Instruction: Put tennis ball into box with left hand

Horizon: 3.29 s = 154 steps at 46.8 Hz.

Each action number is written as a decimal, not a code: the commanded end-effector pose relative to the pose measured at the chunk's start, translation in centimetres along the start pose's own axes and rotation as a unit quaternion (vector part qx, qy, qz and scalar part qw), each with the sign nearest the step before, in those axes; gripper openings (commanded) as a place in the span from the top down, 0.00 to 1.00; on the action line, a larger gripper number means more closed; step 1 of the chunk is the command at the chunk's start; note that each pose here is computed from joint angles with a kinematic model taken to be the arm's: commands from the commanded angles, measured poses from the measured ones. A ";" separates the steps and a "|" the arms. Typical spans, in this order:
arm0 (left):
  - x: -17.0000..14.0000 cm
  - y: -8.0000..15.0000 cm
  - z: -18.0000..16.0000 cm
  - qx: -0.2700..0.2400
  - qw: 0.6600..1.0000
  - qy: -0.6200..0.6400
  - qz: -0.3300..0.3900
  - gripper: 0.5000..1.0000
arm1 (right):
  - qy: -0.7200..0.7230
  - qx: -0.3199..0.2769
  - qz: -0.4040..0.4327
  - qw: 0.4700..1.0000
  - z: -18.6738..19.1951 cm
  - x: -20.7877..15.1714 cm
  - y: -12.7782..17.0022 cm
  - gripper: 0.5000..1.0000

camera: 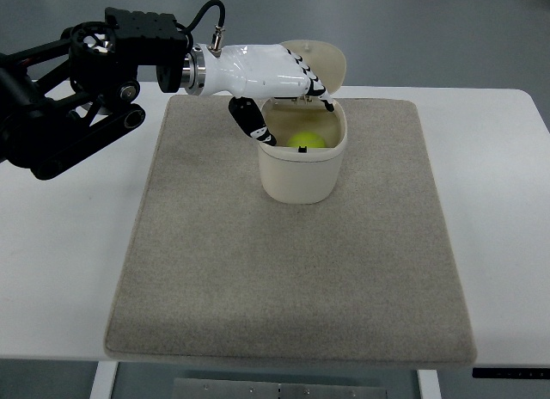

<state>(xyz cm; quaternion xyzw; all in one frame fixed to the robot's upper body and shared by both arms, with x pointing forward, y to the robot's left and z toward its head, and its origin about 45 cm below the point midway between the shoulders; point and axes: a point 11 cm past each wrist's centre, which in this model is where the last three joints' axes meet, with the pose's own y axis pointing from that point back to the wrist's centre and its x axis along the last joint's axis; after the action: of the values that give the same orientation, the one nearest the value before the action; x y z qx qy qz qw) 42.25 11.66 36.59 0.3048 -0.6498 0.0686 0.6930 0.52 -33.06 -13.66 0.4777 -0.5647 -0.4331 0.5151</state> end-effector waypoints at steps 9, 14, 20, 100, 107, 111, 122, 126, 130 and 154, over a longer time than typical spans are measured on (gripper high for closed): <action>0.5 2.5 -0.1 -0.010 0.999 0.040 0.015 0.02 | 0.000 0.000 0.000 1.000 0.0 0.0 0.0 0.19; 0.7 4.5 -1.0 -0.011 0.994 0.100 0.032 0.02 | 0.000 0.000 0.000 1.000 0.0 0.0 0.0 0.19; -0.4 7.0 -2.7 -0.003 0.977 0.206 0.051 0.02 | -0.001 0.000 0.000 1.000 0.0 0.0 0.0 0.19; -18.3 12.1 -13.0 0.003 0.391 0.857 0.335 0.01 | 0.000 0.000 0.000 1.000 0.0 0.0 0.0 0.19; -18.7 11.6 -12.6 0.008 0.389 0.866 0.314 0.01 | -0.001 0.000 0.000 1.000 0.0 0.0 0.0 0.19; -19.1 11.6 -12.4 0.014 0.386 0.870 0.306 0.02 | -0.001 0.000 0.000 1.000 0.0 0.0 0.0 0.19; -19.2 11.6 -11.9 -0.006 0.381 0.878 0.290 0.02 | 0.000 0.000 0.000 1.000 0.0 0.0 0.0 0.20; -19.8 11.8 -11.7 -0.005 0.377 0.879 0.290 0.01 | -0.001 0.000 0.000 1.000 0.0 0.0 0.0 0.19; -19.9 12.2 -11.9 -0.005 0.374 0.877 0.300 0.02 | 0.000 0.000 0.000 1.000 0.0 0.0 0.0 0.19; -20.3 12.4 -11.7 -0.007 0.369 0.878 0.305 0.01 | -0.001 0.000 0.000 1.000 0.0 0.0 0.0 0.20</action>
<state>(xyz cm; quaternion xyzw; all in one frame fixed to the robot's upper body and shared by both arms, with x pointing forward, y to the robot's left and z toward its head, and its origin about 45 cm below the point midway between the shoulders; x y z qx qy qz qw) 43.25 33.80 21.98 -0.1502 0.2750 0.5003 0.8072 0.52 -33.06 -13.66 0.4777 -0.5647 -0.4331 0.5151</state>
